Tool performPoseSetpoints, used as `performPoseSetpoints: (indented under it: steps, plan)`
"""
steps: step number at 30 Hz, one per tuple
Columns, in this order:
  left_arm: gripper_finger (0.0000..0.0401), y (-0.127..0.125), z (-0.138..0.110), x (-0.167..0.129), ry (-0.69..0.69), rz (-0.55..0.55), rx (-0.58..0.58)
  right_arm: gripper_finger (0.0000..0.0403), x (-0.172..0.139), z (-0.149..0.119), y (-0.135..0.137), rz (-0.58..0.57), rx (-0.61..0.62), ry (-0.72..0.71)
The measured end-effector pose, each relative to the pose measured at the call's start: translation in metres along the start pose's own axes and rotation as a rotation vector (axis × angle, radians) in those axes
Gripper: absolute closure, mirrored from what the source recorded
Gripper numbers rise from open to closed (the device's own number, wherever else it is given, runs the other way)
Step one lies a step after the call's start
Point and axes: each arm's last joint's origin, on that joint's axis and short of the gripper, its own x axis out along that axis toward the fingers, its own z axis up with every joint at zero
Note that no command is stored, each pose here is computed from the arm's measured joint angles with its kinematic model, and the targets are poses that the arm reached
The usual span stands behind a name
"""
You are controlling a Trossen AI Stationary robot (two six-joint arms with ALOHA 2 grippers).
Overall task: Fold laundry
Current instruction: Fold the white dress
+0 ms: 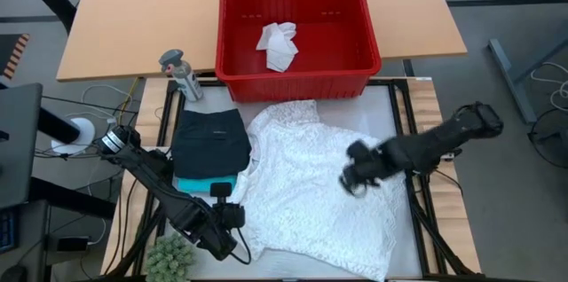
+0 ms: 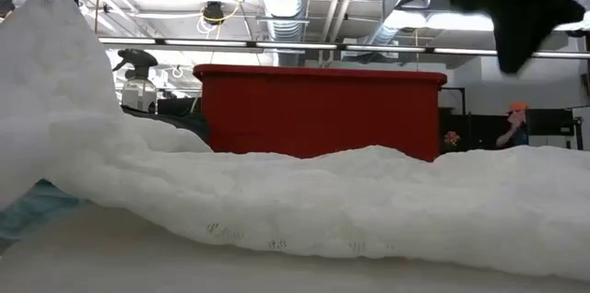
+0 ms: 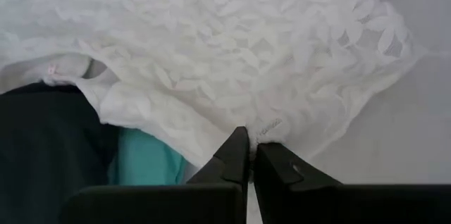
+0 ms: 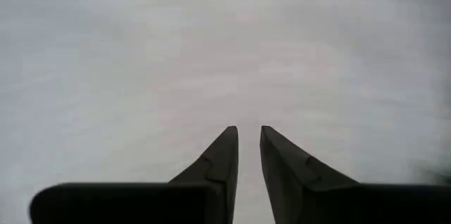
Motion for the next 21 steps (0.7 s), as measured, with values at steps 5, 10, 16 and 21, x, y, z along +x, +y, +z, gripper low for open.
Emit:
performPoseSetpoints:
  steps: [5, 10, 16, 21]
  plan:
    - [0.0401, 0.000, 0.000, 0.000, -0.010, 0.014, 0.020, 0.0310, -0.021, -0.050, 0.065, 0.574, -0.303, -0.103]
    - [0.0401, 0.001, 0.000, 0.000, -0.014, 0.020, 0.048, 0.0313, -0.023, -0.099, 0.101, 0.836, -0.400, -0.096]
    - [0.0401, 0.001, 0.001, 0.000, -0.030, 0.040, 0.052, 0.0320, 0.011, -0.138, 0.105, 0.590, -0.319, 0.107]
    - [0.0401, 0.001, 0.001, 0.000, -0.032, 0.040, 0.049, 0.0258, 0.032, -0.157, 0.105, 0.485, -0.327, 0.202]
